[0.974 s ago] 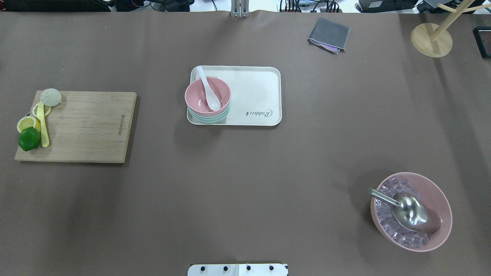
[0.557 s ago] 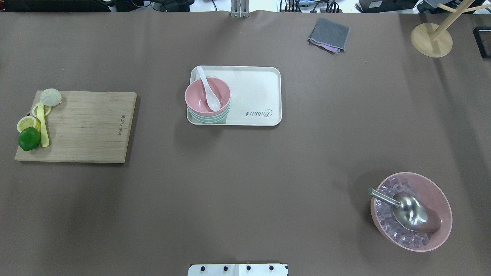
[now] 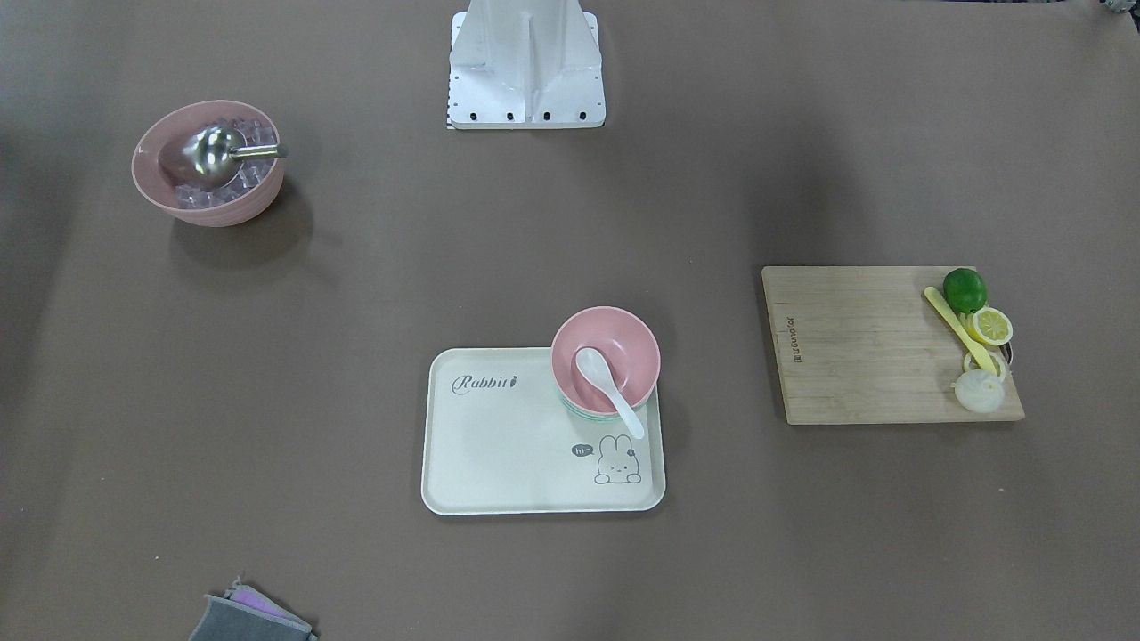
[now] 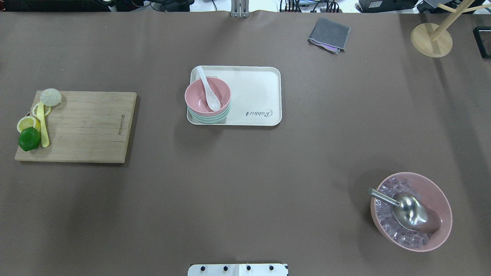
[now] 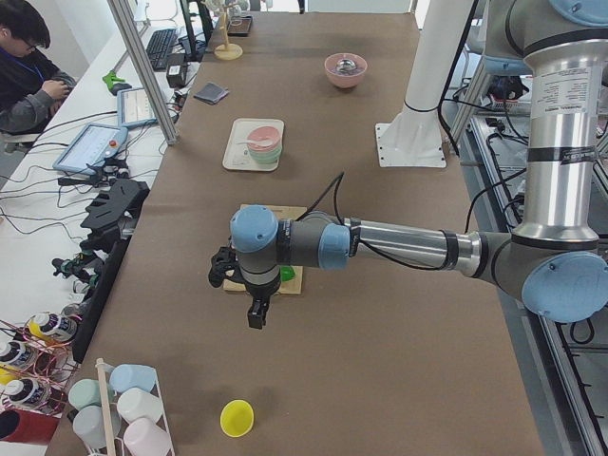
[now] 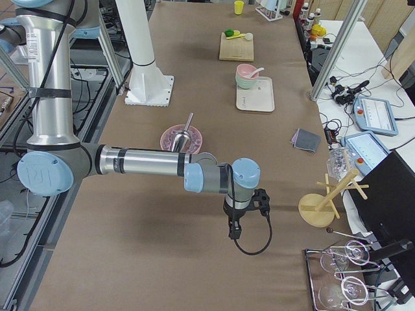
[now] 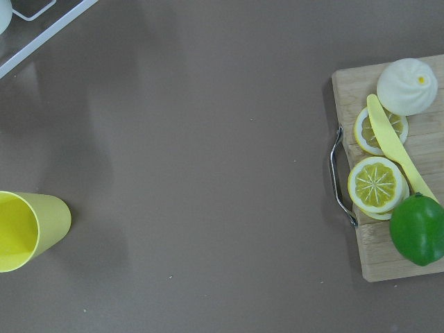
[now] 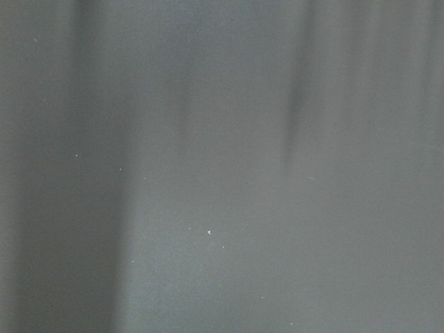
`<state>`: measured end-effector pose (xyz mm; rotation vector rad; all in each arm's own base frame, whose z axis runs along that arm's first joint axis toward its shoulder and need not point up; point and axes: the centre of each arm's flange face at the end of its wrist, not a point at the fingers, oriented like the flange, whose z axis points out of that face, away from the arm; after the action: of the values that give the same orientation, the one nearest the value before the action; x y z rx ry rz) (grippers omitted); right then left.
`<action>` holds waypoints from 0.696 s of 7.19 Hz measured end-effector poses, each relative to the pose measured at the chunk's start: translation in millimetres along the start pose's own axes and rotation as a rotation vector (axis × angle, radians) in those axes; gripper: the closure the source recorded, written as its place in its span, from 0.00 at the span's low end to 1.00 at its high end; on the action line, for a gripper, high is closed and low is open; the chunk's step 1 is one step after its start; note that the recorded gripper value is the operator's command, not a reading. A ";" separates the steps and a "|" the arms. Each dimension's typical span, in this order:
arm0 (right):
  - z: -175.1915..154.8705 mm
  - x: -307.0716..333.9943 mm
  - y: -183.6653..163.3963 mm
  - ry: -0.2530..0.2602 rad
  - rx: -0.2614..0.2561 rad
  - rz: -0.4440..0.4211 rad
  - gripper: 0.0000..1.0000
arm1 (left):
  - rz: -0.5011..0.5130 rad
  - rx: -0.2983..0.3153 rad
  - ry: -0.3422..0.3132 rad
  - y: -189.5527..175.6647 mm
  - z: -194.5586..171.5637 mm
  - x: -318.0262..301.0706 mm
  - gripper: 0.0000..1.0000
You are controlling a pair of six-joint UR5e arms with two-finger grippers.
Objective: Stack pink bowl on green and place spoon
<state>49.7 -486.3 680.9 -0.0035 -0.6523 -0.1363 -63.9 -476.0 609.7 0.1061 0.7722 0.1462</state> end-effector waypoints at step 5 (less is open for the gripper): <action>0.8 -0.2 5.3 -0.003 -0.001 0.001 0.00 | -0.010 -0.011 0.000 7.0 5.0 -4.0 0.02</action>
<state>49.7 -481.0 681.6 -0.0054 -0.6554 -0.1355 -63.8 -470.1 617.1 0.0917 0.7719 0.1412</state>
